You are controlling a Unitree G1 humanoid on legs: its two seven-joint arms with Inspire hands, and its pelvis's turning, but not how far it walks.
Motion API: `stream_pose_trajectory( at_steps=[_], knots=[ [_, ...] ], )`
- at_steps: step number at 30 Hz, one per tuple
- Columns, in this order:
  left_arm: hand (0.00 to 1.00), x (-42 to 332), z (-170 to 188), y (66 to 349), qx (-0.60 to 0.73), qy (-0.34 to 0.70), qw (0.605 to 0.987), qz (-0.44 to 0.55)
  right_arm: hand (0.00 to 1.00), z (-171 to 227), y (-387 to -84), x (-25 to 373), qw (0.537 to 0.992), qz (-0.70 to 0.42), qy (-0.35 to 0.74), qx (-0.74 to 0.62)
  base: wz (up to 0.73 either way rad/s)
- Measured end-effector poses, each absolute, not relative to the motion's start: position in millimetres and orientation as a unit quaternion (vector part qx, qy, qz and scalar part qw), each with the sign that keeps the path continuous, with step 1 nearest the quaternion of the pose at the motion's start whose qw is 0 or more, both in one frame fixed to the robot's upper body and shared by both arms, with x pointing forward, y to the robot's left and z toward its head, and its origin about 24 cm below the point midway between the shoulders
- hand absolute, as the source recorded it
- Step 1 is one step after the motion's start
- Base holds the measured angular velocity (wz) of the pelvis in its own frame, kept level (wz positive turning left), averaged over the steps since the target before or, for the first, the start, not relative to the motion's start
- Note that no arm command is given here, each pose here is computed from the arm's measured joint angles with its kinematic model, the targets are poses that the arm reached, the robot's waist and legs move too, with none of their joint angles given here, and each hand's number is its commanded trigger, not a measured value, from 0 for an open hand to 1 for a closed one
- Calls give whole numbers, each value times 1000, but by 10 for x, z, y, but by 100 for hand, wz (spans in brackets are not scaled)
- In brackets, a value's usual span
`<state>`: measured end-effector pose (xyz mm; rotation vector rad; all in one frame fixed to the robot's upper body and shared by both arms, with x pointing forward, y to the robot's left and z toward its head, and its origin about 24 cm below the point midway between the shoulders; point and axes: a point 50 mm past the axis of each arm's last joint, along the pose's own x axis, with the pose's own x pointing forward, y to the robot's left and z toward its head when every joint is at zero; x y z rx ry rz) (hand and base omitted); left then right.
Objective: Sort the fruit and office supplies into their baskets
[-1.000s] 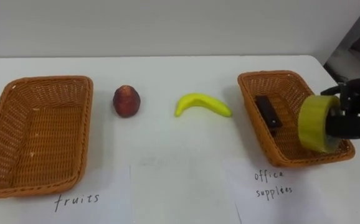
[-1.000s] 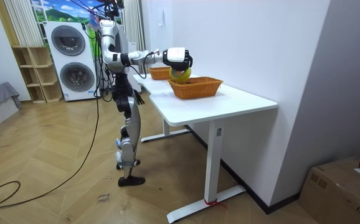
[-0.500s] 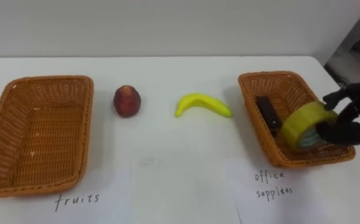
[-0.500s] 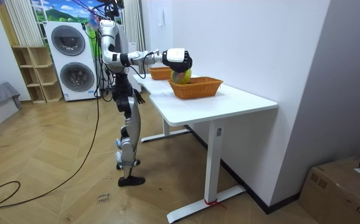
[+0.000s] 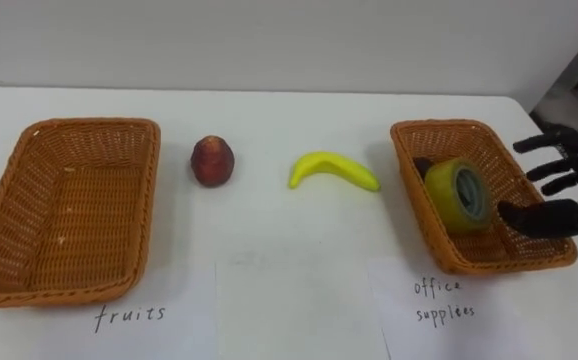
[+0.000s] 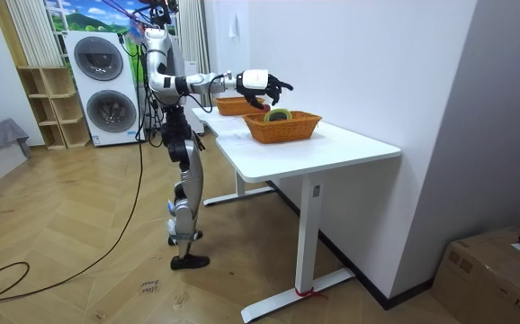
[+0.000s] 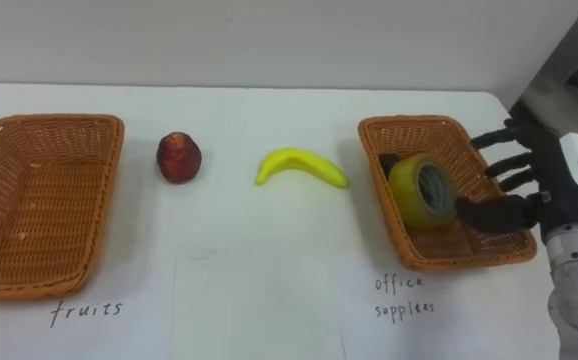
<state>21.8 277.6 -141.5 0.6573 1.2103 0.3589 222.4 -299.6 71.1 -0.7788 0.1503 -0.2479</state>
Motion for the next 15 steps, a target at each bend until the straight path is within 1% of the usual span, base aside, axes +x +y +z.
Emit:
stream_pose_trajectory(
  at_steps=[15],
  knots=[
    [0, 230, -1415, 2774, 301, 554, 758, 165, 0, 710, -2994, 2224, 915, -120, 73, -379, 0]
  ],
)
